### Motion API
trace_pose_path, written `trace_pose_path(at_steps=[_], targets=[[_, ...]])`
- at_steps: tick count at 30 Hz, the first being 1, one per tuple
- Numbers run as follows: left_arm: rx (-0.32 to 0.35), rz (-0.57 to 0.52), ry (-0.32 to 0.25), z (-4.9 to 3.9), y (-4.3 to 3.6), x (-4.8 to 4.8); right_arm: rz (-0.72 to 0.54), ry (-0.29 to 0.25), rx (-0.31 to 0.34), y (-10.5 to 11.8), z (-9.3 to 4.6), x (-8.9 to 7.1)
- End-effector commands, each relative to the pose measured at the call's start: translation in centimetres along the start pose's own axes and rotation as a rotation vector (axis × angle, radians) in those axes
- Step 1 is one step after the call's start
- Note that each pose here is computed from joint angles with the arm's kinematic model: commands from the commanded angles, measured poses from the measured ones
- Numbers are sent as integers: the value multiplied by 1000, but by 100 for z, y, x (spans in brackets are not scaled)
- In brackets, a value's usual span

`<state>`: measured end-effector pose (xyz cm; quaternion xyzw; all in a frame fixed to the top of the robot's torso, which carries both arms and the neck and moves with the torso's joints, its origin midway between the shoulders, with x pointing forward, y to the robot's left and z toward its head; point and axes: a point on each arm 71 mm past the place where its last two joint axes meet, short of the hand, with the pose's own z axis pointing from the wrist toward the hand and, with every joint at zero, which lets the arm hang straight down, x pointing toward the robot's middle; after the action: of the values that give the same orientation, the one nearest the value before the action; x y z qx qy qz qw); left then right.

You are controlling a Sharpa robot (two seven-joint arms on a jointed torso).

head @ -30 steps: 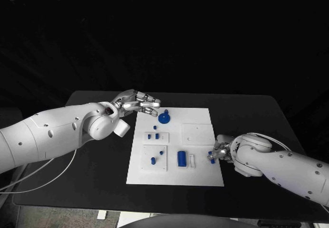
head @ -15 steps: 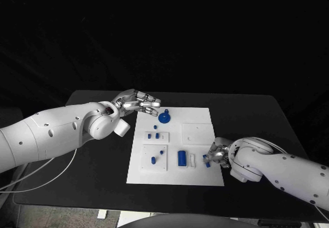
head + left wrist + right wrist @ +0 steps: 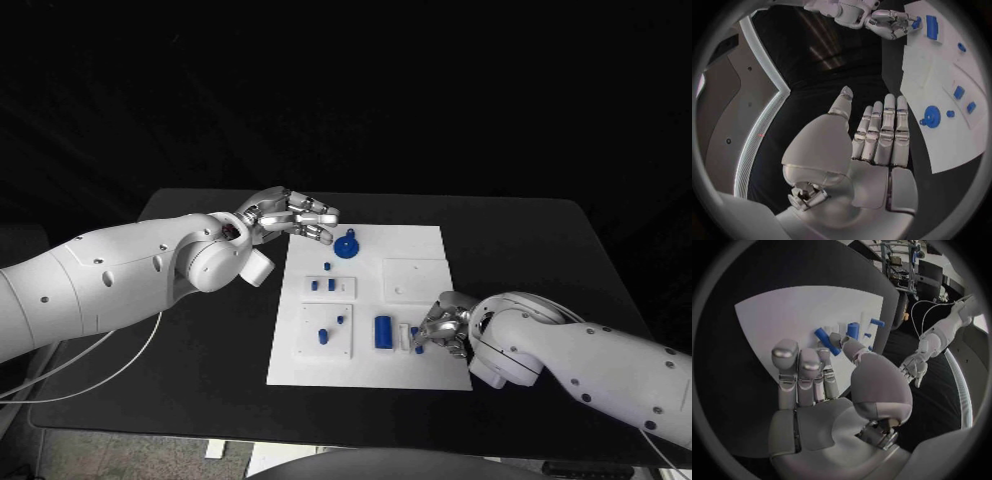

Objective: Assemble the parts on the task board

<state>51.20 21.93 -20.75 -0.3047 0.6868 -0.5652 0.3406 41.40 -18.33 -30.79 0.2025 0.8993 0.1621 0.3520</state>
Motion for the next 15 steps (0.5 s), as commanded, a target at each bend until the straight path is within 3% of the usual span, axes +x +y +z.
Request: trace_pose_path(at_steps=[1, 15], targets=[[6, -5, 21, 11, -8, 29, 30, 26, -9, 18, 9, 42], [2, -6, 25, 14, -2, 36, 29, 42, 5, 54, 77, 65]])
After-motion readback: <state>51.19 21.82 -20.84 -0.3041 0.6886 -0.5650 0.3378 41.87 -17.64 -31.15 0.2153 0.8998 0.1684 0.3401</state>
